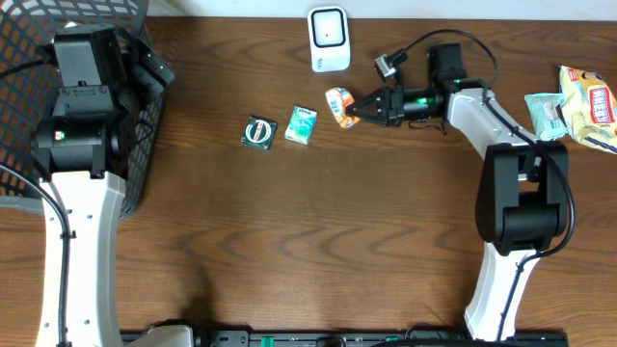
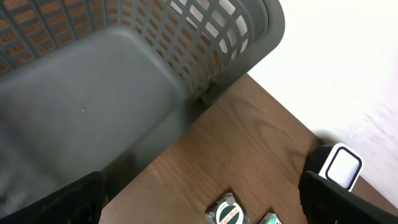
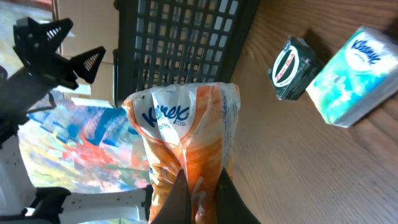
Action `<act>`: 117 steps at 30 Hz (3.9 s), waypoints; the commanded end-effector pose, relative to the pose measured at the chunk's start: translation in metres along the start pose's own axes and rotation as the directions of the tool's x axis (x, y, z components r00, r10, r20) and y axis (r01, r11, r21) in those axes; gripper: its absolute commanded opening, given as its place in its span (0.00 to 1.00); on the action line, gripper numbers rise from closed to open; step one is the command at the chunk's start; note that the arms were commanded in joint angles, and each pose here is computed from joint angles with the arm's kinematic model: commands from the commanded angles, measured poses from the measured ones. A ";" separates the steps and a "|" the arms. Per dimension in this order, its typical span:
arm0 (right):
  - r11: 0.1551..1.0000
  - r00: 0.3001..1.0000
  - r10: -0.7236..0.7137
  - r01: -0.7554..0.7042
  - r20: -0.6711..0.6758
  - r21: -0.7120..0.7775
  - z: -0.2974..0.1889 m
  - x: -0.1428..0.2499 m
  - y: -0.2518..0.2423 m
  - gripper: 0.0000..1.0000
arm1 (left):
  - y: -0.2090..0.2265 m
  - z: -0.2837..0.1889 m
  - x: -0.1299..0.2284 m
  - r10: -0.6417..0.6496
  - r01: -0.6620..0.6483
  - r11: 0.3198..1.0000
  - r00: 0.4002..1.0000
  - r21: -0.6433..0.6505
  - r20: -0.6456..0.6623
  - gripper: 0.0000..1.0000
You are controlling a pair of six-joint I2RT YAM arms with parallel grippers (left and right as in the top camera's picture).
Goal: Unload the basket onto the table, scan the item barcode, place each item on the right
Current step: 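Lift the orange Kleenex box and carry it rightward, then hold the orange Kleenex box up to the white scanner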
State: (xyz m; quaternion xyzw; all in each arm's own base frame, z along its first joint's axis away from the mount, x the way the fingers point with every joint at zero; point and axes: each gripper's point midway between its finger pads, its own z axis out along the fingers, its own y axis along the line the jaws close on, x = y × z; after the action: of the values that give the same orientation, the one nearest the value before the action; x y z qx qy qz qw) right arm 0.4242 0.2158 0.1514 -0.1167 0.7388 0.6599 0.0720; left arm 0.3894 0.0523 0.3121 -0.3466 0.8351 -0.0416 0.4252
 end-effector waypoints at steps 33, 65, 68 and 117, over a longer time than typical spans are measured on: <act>1.000 1.000 -0.005 0.005 0.001 -0.013 -0.001 0.001 -0.005 0.01 | 0.002 -0.002 -0.002 -0.015 0.015 1.000 1.000 -0.002 0.006 0.98; 1.000 1.000 -0.006 0.006 -0.006 -0.004 0.002 0.002 -0.006 0.01 | 0.002 -0.002 -0.002 -0.015 0.015 1.000 1.000 -0.002 0.006 0.98; 1.000 1.000 -0.006 0.006 -0.004 0.010 0.003 0.002 -0.008 0.01 | 0.002 -0.002 -0.002 -0.015 0.015 1.000 1.000 -0.002 0.006 0.98; -0.456 0.670 -0.475 0.367 -0.570 0.811 -0.038 -0.132 -0.037 0.01 | 0.002 -0.002 -0.002 -0.015 0.015 1.000 1.000 -0.002 0.006 0.98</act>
State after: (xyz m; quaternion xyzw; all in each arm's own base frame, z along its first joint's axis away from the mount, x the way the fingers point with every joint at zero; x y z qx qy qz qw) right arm 0.5487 0.1905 0.1249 -0.2516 0.8632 -0.1987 0.3900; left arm 0.3894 0.0523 0.3121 -0.3466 0.8351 -0.0416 0.4252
